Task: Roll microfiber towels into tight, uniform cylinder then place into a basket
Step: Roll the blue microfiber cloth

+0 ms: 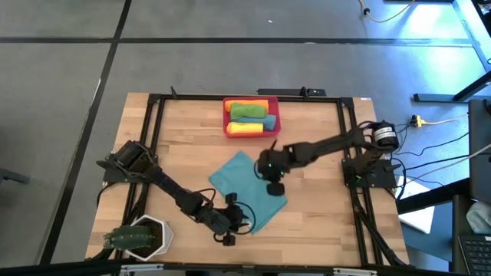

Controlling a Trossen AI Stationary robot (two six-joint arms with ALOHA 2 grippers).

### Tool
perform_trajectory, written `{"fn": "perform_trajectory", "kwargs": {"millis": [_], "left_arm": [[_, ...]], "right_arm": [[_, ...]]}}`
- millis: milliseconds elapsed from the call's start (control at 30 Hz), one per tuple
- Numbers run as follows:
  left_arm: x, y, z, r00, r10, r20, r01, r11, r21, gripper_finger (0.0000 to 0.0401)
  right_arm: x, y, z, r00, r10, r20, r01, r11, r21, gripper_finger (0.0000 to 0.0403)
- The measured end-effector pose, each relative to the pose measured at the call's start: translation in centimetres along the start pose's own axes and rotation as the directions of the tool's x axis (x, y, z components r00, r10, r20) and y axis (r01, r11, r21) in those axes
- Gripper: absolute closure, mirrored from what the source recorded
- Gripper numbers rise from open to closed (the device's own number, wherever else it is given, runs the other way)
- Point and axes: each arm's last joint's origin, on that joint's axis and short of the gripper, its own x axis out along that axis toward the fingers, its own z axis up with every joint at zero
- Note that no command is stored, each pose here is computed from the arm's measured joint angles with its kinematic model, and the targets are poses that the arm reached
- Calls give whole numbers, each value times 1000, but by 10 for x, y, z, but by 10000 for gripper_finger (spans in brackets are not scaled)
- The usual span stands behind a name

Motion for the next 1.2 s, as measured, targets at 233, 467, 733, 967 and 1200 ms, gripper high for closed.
{"fn": "perform_trajectory", "kwargs": {"millis": [233,467,733,967,1200], "left_arm": [[3,1,-2,1000,13,-2,-13,1000,-28,315],[-10,7,1,995,79,-60,-78,997,20,315],[-40,6,32,996,79,49,-81,996,33,316],[-65,4,38,995,97,32,-100,984,149,316],[-85,14,39,984,177,-28,-169,969,180,317]], "right_arm": [[14,32,-33,996,0,-93,7,997,75,399],[15,77,-50,990,36,-136,-25,996,87,398],[15,121,-50,994,94,50,-99,989,109,398],[10,133,-50,991,69,119,-78,994,80,397],[5,124,-53,986,-157,46,149,977,150,397]]}}
